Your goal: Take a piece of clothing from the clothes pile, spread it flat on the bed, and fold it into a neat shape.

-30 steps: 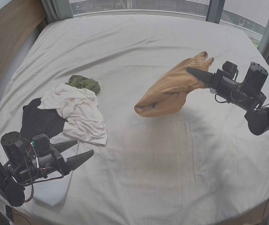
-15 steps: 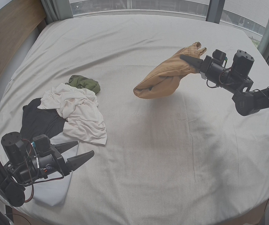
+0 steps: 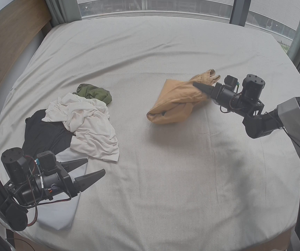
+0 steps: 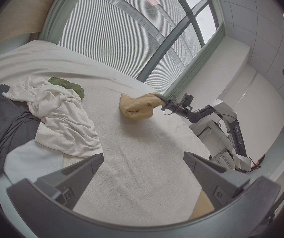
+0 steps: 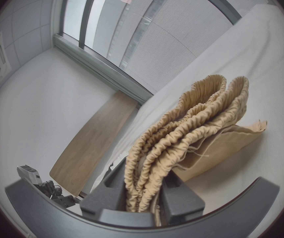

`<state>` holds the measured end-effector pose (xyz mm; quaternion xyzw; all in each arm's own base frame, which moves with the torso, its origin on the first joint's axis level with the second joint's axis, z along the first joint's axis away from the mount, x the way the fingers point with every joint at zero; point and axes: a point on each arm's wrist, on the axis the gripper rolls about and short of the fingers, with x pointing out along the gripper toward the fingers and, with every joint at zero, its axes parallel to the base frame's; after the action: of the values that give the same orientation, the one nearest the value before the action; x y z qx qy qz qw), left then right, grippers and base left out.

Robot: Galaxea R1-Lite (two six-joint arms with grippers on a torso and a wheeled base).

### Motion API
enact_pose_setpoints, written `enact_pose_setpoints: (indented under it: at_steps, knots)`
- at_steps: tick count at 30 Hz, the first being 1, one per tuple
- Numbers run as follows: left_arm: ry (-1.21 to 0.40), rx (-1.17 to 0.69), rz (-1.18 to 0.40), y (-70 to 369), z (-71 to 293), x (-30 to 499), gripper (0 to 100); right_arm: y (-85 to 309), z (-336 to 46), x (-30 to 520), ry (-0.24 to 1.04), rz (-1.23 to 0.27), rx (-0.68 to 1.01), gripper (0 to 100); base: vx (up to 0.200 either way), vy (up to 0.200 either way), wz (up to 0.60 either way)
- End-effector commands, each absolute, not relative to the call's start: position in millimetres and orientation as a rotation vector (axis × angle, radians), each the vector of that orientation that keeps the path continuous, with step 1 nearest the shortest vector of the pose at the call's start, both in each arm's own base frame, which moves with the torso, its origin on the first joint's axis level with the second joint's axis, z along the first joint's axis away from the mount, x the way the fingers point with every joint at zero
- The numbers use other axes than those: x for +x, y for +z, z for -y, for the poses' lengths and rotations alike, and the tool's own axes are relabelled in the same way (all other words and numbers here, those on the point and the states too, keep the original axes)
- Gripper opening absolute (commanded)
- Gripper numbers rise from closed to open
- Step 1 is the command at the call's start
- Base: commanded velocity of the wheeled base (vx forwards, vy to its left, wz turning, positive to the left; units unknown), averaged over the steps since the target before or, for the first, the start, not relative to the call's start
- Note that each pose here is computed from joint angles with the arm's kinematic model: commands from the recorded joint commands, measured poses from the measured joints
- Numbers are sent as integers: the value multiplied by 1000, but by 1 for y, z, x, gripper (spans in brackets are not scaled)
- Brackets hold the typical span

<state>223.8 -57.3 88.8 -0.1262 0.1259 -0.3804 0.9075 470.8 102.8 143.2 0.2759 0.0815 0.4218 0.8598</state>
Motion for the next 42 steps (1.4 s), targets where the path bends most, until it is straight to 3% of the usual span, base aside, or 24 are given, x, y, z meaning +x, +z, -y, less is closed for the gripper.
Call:
enact_pose_setpoints:
  at_steps: [1, 17, 30, 31, 42]
  knots:
    - [-784, -260, -256, 90, 57, 223, 100, 107, -75, 465, 801, -240, 573, 0, 0, 0, 0]
    - [-787, -258, -249, 91, 57, 225, 100, 61, -65, 428, 762, -319, 589, 0, 0, 0, 0]
    - [-787, -258, -247, 91, 57, 224, 100, 56, -65, 423, 763, -326, 573, 0, 0, 0, 0]
    - [-787, -258, -249, 91, 57, 224, 100, 56, -65, 423, 763, -328, 574, 100, 0, 0, 0]
    - [-801, -277, -214, 102, 59, 219, 100, 66, -45, 395, 699, -322, 535, 100, 0, 0, 0]
